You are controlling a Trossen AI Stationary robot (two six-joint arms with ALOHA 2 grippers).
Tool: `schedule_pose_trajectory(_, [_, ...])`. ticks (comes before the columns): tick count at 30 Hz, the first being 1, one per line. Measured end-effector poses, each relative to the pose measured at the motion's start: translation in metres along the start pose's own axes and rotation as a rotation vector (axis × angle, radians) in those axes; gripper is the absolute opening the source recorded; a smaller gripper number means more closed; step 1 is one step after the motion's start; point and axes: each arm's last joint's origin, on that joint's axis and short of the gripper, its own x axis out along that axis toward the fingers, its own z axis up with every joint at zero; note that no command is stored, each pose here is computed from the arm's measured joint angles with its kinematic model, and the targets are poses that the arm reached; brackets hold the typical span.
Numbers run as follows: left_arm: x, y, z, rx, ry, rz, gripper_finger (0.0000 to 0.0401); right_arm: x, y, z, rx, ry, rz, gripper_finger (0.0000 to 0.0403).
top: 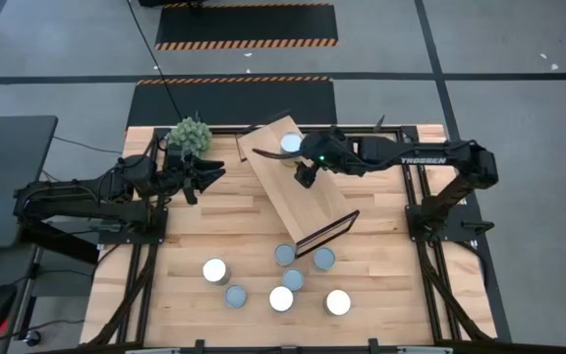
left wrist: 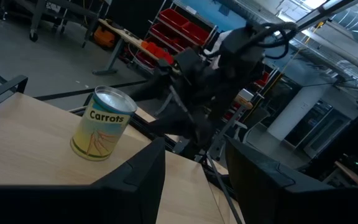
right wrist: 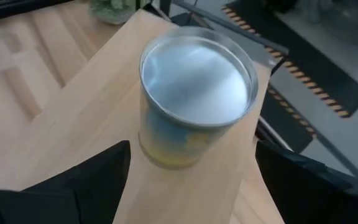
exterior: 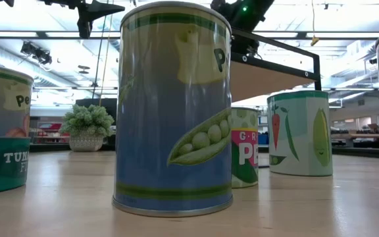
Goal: Pick and place cans onto a shelf
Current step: Put the blue-yellow can on the shelf
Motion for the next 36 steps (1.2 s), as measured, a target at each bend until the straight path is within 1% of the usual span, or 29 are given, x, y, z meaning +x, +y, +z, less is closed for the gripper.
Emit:
schedule_pose_trajectory(3, [0.0, 0.0, 0.0, 0.0, 0.0, 0.0, 0.0174, 0.008, 0.004, -0.003, 0.035, 0.01, -0.04, 0.0355])
schedule_pose_trajectory(6, [0.0, 0.0, 0.0, -0.001, -0.004, -0.003, 0.0174, 0.02, 0.009, -0.005, 0.066, 0.02, -0.048, 0.0355])
schedule_pose_trajectory(11, [0.0, -0.001, 0.002, -0.005, -0.021, -0.013, 0.0174, 0.035, 0.011, -0.006, 0.074, 0.022, -0.066, 0.0353])
schedule_pose_trajectory(15, [0.0, -0.002, 0.003, -0.007, -0.028, -0.017, 0.0174, 0.042, -0.002, -0.003, 0.101, 0.019, -0.093, 0.0351])
schedule_pose_trajectory(17, [0.0, -0.002, 0.003, -0.007, -0.028, -0.018, 0.0174, 0.046, -0.009, -0.001, 0.096, 0.025, -0.102, 0.035])
schedule_pose_trajectory(21, [0.0, -0.002, 0.003, -0.007, -0.031, -0.019, 0.0174, 0.055, -0.022, 0.004, 0.092, 0.014, -0.081, 0.035])
schedule_pose_trajectory(27, [0.0, -0.002, 0.003, -0.008, -0.035, -0.022, 0.0174, 0.063, -0.037, 0.008, 0.052, 0.013, -0.049, 0.035])
schedule_pose_trajectory(32, [0.0, -0.002, 0.003, -0.008, -0.035, -0.022, 0.0174, 0.067, -0.046, 0.013, 0.011, -0.022, -0.049, 0.035])
schedule_pose_trajectory(36, [0.0, -0.002, 0.003, -0.007, -0.035, -0.021, 0.0174, 0.07, -0.053, 0.017, -0.014, -0.048, 0.008, 0.035])
